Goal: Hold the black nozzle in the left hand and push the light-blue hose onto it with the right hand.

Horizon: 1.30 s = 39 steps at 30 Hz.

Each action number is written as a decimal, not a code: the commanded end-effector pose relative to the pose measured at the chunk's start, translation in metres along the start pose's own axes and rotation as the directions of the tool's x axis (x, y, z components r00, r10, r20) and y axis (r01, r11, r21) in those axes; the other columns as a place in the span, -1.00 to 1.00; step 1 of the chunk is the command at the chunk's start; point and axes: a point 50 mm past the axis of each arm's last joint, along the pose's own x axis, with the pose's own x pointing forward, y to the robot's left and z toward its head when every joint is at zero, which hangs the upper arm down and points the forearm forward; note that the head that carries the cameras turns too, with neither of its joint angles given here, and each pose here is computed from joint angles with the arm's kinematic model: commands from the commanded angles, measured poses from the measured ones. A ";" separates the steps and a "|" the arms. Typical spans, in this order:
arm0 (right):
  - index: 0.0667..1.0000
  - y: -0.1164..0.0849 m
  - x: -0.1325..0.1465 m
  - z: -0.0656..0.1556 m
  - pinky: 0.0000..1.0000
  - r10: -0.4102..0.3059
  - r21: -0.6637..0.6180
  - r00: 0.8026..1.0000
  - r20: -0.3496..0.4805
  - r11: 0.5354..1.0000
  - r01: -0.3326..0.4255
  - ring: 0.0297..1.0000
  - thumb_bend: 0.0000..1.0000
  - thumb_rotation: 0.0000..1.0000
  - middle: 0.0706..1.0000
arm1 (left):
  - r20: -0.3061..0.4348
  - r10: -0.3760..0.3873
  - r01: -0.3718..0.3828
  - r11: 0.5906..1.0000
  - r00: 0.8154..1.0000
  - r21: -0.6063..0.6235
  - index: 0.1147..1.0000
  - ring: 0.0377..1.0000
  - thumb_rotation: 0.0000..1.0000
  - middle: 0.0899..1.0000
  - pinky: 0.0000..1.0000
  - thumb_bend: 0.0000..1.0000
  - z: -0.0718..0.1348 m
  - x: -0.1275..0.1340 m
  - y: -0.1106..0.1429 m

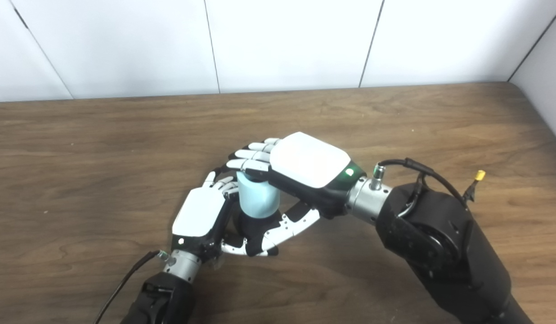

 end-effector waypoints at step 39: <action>0.84 0.068 -0.014 0.003 0.90 0.321 0.021 0.947 -0.011 0.947 -0.321 0.86 0.44 0.89 0.86 | 0.004 -0.062 0.062 0.998 0.998 0.011 -0.17 0.70 -0.90 0.46 1.00 0.05 0.000 -0.004 -0.005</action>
